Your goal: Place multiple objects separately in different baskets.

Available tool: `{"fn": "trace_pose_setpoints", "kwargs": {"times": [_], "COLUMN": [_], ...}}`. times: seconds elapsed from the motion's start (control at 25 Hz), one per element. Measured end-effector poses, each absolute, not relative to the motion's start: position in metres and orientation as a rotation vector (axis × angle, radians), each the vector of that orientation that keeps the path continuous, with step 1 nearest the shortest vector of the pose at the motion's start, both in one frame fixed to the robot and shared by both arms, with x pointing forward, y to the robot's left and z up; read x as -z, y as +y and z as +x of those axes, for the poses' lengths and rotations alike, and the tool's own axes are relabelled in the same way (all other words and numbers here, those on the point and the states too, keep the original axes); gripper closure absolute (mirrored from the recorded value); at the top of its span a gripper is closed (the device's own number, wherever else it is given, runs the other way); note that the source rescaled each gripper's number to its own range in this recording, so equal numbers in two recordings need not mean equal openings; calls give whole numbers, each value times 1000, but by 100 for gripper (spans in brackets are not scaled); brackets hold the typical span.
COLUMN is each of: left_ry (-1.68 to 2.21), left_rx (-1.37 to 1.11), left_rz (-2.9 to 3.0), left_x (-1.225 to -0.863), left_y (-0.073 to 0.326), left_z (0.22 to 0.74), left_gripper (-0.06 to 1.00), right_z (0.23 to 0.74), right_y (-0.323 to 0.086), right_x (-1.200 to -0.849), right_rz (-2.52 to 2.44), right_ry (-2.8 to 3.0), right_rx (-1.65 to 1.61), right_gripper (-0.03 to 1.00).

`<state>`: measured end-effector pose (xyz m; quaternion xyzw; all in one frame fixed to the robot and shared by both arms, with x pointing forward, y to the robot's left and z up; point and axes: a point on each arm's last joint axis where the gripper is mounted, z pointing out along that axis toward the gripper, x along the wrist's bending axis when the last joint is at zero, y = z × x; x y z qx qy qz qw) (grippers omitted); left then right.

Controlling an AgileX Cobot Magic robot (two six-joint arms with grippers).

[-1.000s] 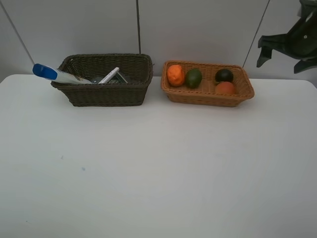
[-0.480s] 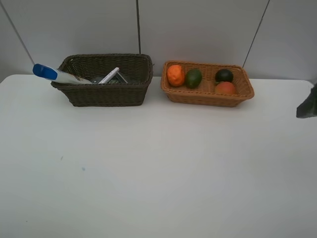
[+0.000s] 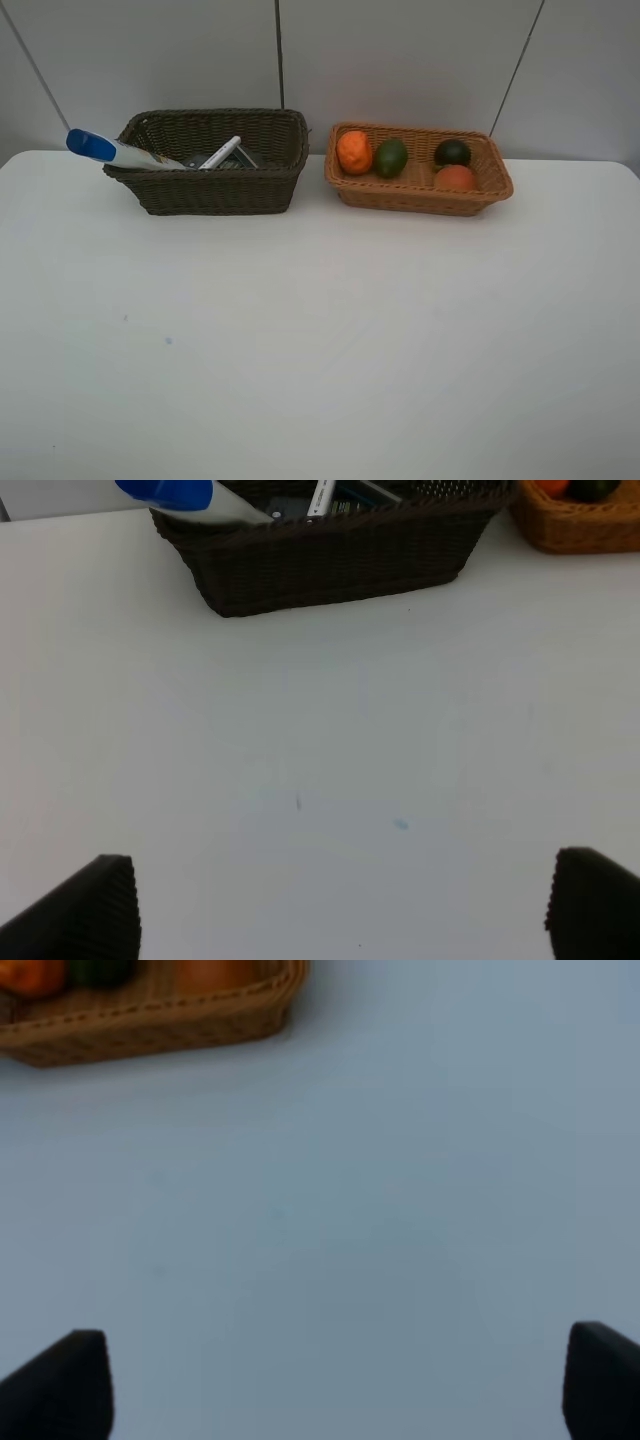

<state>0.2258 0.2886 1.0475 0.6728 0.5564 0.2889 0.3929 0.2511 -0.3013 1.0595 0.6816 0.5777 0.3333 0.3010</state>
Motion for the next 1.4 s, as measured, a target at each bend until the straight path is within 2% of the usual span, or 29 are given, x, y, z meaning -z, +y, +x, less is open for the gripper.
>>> {"fn": "trace_pose_setpoints", "kwargs": {"times": [0.2, 1.4], "left_ry": [1412, 1412], "left_rx": [-733, -733], "left_rz": [1708, 1708], "left_x": [-1048, -1048], "left_y": [289, 289], "left_z": [226, 226], "left_gripper": [-6, -6], "right_z": [226, 231], "right_y": [-297, -300], "right_x": [-1058, -1054], "right_rz": [1665, 1587], "right_ry": [1518, 1510], "right_rx": [-1000, -968], "right_gripper": [-3, -3]}}
